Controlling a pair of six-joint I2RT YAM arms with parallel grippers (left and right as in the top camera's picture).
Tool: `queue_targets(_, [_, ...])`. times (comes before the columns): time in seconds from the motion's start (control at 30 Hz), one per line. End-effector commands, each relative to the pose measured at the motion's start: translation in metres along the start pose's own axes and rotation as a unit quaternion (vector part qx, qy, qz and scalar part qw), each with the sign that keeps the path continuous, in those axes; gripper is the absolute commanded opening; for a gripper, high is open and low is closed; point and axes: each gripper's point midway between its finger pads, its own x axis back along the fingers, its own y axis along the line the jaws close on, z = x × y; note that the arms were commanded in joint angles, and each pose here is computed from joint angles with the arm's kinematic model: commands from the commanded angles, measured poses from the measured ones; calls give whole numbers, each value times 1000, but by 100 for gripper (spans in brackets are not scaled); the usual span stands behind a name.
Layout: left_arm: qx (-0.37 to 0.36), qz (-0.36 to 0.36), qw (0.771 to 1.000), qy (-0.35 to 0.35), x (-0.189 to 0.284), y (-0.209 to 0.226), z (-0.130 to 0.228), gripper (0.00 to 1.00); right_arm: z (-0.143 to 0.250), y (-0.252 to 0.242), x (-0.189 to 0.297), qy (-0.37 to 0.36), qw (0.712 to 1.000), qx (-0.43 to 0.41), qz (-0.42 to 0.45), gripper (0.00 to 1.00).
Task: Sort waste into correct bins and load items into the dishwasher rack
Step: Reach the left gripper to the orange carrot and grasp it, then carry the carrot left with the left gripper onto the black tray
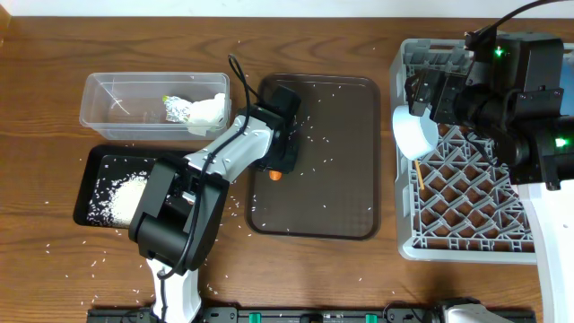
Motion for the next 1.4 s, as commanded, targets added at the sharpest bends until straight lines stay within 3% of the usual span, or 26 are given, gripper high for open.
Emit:
queue_targets(0.0, [19,-4,1000,-5,16,4,1,35,1,-3,0,3,1000,3,3,99])
queue_targets(0.3, [51,2,997,-58,120,16,13,33,0,-3,0,1,1000,3,3,99])
queue_targets(0.53, [79,-3,991,-112,165,38,15,34,-2,-2,0,-4,1000,4,1,99])
queue_targets(0.6, [64,1,990,-125,160,32,7,34,-4,-1,0,-7,1000,4,0,99])
queue_targets(0.8, [49,-17,990,-128,105,27,-11,54,-3,-1,0,-5,1000,4,0,99])
queue_targets(1.1, [47,-25,994,-92,35,28,-25,55,-1,-2,0,0,1000,4,2,99])
queue_targets(1.37, [43,-5,997,-63,8,18,-20,54,-1,-2,0,-1,1000,4,2,99])
